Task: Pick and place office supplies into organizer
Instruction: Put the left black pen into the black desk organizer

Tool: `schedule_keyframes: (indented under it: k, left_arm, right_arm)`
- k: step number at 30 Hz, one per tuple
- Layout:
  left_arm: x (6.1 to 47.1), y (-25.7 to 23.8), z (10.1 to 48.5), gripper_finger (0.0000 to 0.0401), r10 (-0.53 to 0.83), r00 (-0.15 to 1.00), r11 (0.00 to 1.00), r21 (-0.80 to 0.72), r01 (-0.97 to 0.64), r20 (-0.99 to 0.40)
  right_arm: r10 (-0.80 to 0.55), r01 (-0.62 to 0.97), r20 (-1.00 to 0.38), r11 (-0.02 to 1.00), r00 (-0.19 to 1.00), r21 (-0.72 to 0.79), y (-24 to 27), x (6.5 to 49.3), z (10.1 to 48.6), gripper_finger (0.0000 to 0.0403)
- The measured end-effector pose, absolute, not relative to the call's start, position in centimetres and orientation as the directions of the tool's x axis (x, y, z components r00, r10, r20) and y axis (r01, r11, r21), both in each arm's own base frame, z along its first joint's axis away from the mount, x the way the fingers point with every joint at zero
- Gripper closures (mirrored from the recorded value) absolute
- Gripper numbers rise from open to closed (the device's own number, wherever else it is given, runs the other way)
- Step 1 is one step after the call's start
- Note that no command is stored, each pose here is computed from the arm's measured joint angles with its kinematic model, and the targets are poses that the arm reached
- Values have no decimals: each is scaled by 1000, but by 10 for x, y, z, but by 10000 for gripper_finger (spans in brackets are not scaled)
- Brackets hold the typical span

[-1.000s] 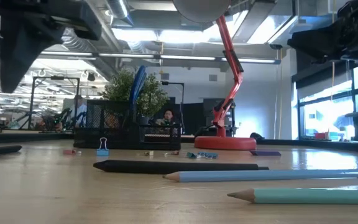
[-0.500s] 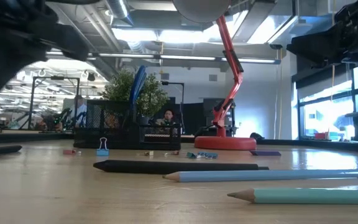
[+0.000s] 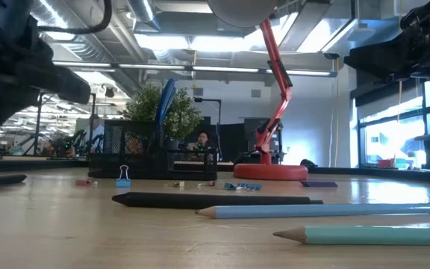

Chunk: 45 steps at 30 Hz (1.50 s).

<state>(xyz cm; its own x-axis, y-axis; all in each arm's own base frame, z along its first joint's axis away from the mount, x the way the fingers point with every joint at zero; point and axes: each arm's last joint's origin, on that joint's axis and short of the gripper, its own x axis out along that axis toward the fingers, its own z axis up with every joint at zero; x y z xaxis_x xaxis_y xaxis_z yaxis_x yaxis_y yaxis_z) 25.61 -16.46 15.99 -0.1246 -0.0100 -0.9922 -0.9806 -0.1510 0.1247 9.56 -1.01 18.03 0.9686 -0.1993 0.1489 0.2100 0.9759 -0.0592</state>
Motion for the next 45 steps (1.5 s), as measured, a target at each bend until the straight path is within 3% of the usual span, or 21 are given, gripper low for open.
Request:
schedule_keyframes:
  k: [21,34,45]
  left_arm:
    - [246,-139,127,259,-100,-104,-202,123,-972,-990]
    - [246,-142,126,321,-57,-64,-180,73,-981,-996]
    - [239,-149,127,334,32,-48,-95,45,-994,-998]
  right_arm:
    - [-199,210,145,976,969,-63,-10,96,180,241]
    - [-199,210,146,976,969,-60,-10,96,180,241]
    - [-199,210,145,976,969,-59,-10,96,180,241]
